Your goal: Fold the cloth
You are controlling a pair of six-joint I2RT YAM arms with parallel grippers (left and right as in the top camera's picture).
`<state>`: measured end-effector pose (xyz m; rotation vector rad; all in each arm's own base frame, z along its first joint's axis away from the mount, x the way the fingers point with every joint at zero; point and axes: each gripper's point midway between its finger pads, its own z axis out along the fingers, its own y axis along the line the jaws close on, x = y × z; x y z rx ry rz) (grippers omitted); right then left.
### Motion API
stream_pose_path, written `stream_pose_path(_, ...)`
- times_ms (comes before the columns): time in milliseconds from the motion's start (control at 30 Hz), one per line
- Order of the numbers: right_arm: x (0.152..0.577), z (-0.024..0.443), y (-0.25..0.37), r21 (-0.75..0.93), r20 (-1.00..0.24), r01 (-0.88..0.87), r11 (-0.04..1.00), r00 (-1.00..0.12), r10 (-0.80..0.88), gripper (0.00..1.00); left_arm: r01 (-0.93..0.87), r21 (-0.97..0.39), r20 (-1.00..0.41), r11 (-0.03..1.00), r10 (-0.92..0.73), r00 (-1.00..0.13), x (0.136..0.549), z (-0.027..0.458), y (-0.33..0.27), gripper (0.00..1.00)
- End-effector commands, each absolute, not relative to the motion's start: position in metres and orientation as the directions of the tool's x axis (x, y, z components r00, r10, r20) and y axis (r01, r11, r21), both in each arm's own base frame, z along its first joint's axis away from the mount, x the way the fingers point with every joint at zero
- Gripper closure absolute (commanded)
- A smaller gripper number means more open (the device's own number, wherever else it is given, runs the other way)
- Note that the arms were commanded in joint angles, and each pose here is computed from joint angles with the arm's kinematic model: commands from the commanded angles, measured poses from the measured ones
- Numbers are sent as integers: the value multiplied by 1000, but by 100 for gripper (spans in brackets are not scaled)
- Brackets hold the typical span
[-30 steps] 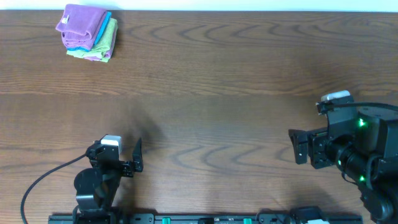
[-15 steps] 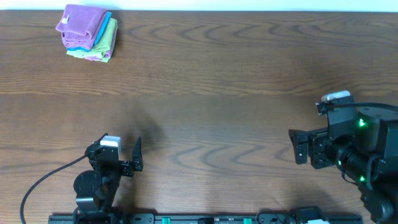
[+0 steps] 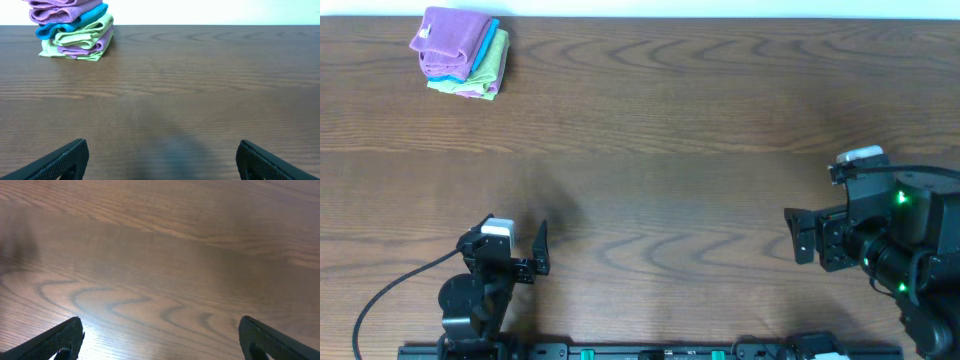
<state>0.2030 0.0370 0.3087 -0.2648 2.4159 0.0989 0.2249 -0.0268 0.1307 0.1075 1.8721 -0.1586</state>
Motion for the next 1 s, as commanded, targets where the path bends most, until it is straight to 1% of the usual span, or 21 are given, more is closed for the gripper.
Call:
stream_pose_path(0, 203, 311, 35, -10, -660, -218, 976, -732, -170, 1, 169, -58, -949, 984, -2, -315, 225, 122, -29, 5)
stream_pose_path(233, 202, 312, 35, -11, -665, -217, 976, -727, -170, 1, 169, -58, -949, 984, -2, -315, 225, 122, -29, 5)
stream_pose_path(333, 193, 320, 30, -15, -699, -200, 980, -699, -153, 1, 169, -58, -949, 984, -2, -316, 225, 121, -29, 5)
stream_pose_path(500, 175, 345, 21, -50, -800, -162, 985, -584, -137, 1, 169, -58, -949, 984, -2, -315, 225, 122, -29, 5)
stream_pose_path(633, 164, 350, 11, -84, -866, -113, 990, -482, -129, 1, 169, -58, -949, 984, -2, -315, 225, 122, -29, 5)
stream_pose_path(800, 164, 325, 9, -90, -903, -95, 991, -411, -122, 1, 169, -58, -949, 984, -2, -315, 225, 122, -29, 5)
stream_pose_path(967, 172, 274, 11, -87, -905, -102, 991, -408, -121, 1, 169, -58, -949, 984, -2, -315, 225, 122, -29, 5)
